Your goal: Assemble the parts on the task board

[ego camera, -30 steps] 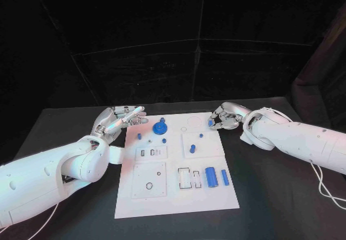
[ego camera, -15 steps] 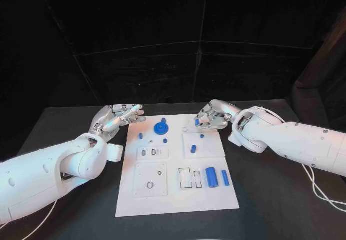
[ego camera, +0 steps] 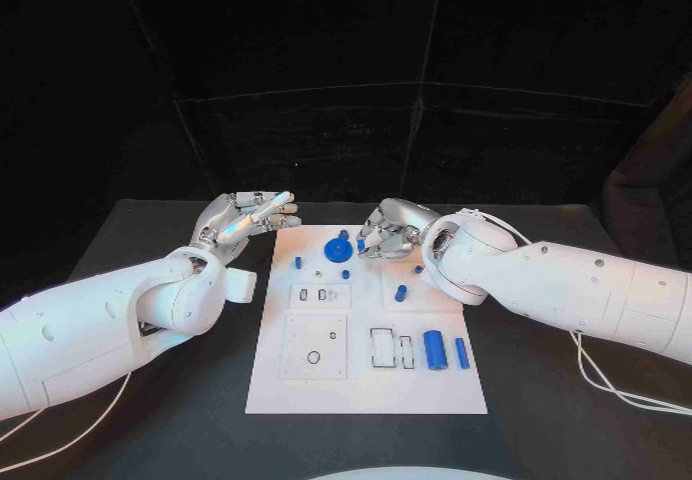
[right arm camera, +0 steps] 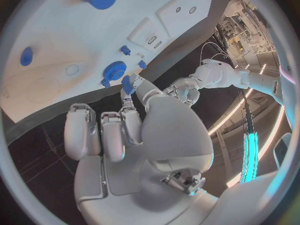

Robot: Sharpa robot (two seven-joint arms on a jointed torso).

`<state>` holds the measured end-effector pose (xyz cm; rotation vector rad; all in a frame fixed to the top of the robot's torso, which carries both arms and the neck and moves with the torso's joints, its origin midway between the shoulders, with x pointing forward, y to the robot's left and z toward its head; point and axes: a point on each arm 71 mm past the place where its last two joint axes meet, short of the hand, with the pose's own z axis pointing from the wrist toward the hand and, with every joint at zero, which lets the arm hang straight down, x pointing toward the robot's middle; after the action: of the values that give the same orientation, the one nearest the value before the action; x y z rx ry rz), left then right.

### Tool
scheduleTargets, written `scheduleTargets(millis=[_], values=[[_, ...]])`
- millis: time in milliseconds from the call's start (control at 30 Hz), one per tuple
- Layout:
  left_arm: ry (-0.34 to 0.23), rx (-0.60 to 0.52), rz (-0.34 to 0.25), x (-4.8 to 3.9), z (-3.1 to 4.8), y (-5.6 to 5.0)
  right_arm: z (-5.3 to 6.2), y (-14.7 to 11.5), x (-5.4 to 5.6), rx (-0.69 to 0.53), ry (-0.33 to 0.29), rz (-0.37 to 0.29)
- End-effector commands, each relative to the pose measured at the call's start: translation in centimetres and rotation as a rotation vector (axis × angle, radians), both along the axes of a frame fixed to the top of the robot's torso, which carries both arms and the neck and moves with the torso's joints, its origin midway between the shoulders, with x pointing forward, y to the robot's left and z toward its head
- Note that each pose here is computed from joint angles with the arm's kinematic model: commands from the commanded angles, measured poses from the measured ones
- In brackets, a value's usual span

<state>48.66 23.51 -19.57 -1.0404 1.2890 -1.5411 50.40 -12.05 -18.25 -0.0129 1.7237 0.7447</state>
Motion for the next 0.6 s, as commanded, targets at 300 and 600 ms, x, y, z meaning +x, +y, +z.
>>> scheduleTargets(millis=[300,600], values=[[0.001,-0.011,-0.005,0.33,0.16,-0.1,-2.5,3.4,-1.8,-0.148,-0.001,0.067],[0.001,-0.010,-0.005,0.50,0.10,-0.3,-3.8,5.2,-3.0,-0.147,-0.001,0.105]])
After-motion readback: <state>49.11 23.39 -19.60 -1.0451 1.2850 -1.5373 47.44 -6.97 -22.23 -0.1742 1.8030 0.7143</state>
